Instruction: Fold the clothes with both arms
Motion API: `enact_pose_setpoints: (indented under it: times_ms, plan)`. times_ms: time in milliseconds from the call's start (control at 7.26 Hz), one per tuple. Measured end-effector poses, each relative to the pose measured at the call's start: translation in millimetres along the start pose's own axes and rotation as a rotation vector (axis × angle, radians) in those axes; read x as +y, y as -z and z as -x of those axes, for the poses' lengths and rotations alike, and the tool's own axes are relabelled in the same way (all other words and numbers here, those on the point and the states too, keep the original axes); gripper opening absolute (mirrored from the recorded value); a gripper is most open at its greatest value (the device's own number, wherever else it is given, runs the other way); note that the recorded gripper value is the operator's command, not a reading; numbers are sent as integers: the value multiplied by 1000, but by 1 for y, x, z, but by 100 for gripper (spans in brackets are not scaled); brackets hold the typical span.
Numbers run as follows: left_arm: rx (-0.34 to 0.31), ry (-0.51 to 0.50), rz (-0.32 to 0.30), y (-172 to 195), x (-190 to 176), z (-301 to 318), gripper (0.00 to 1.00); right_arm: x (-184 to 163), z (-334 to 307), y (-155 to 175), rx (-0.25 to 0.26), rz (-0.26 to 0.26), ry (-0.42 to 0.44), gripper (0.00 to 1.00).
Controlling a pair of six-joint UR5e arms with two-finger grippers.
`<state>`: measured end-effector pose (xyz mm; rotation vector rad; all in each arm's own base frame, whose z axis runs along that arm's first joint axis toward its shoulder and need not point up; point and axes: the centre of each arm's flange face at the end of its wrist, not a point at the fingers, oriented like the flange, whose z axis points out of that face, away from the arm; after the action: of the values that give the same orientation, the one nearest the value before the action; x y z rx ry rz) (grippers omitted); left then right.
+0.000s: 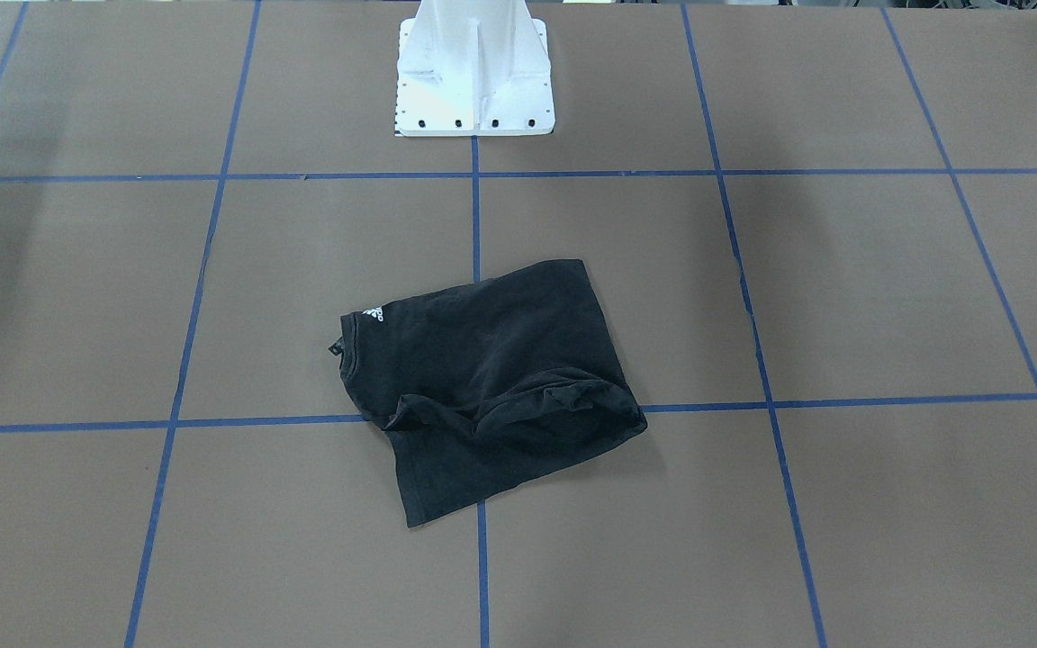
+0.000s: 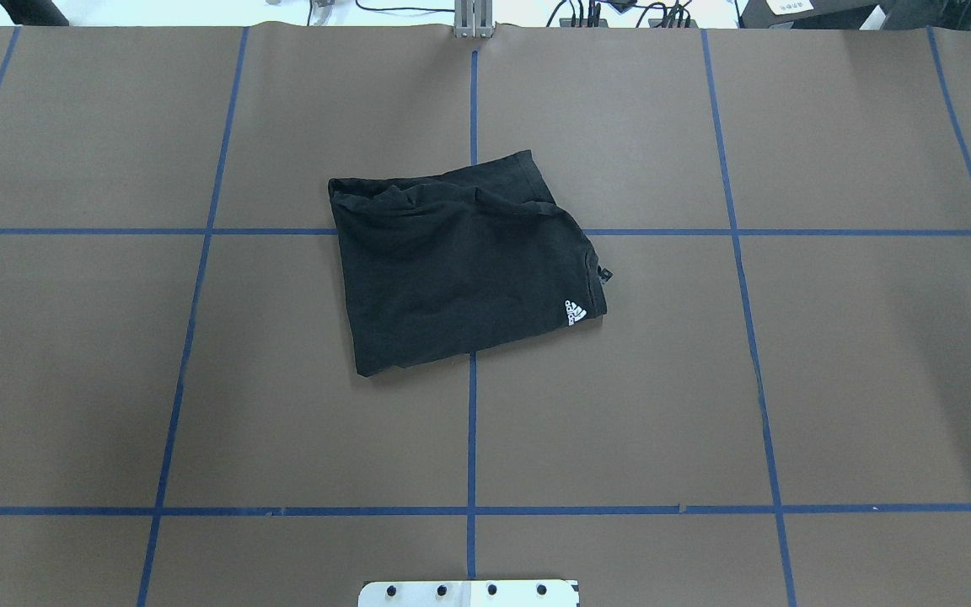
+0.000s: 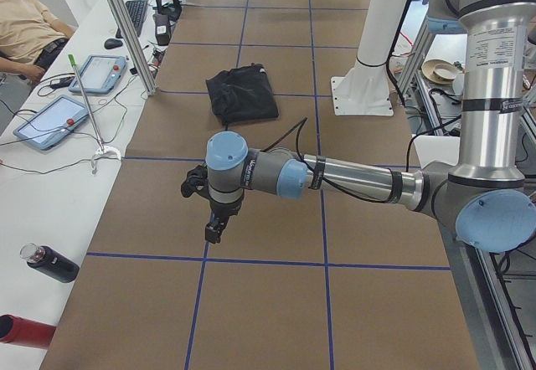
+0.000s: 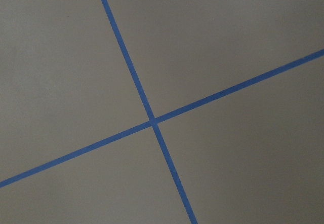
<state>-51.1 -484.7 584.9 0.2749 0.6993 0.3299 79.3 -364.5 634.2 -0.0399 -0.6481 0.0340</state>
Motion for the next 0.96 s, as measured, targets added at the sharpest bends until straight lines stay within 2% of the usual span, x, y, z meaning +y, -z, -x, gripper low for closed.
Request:
enact_pose_setpoints:
  times_ms: [413,965]
  plan:
    - [37,11,1,-5,10,1,100,-6,-7,-13,-3,-60,44,100]
    - [40,13,1,-3,10,-1,100,-16,17,-22,-26,-58,88,100]
